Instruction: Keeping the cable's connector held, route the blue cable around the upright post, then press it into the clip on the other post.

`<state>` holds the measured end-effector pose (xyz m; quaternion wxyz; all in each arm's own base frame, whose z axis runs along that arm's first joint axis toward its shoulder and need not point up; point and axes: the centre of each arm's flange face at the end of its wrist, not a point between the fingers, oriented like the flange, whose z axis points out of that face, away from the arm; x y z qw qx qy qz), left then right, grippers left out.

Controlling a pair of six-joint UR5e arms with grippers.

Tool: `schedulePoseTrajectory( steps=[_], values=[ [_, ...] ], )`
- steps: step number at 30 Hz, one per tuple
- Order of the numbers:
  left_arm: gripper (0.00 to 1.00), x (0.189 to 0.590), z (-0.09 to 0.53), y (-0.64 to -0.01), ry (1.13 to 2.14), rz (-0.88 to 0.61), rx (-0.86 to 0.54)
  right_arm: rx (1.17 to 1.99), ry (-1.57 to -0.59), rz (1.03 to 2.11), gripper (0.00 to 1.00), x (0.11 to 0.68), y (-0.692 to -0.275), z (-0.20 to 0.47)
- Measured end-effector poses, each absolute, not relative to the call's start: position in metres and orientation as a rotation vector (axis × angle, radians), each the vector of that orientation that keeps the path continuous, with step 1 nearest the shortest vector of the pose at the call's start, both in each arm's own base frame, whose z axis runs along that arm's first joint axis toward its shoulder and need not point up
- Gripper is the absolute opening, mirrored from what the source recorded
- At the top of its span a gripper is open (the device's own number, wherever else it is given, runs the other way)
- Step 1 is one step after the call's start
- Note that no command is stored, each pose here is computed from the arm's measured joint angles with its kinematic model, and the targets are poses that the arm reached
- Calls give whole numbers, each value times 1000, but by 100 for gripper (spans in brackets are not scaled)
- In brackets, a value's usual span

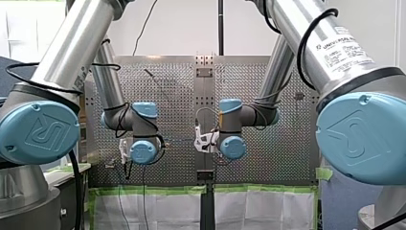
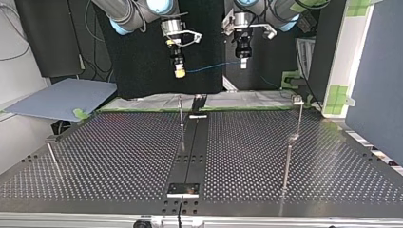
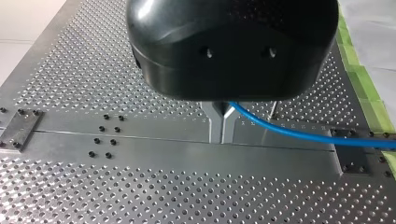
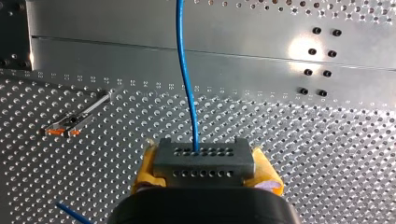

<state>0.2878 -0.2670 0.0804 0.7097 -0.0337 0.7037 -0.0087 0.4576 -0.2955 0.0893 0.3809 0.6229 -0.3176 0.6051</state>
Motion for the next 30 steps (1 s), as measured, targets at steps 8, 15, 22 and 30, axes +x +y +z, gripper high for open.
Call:
schedulePoseTrajectory(
  steps=[8,15,22,30],
  values=[
    [0,288,80,-267,1562,-19,-75,1590,-811,1544,0,458,-296,89],
    [0,288,80,-267,1562,-19,-75,1590,-811,1544,0,458,-296,89],
    [0,288,80,-267,1561,-20,-75,1589,-811,1545,0,458,-296,89],
    [0,288,81,-267,1560,-20,-75,1620,-804,1535,0,465,-290,79]
  ],
)
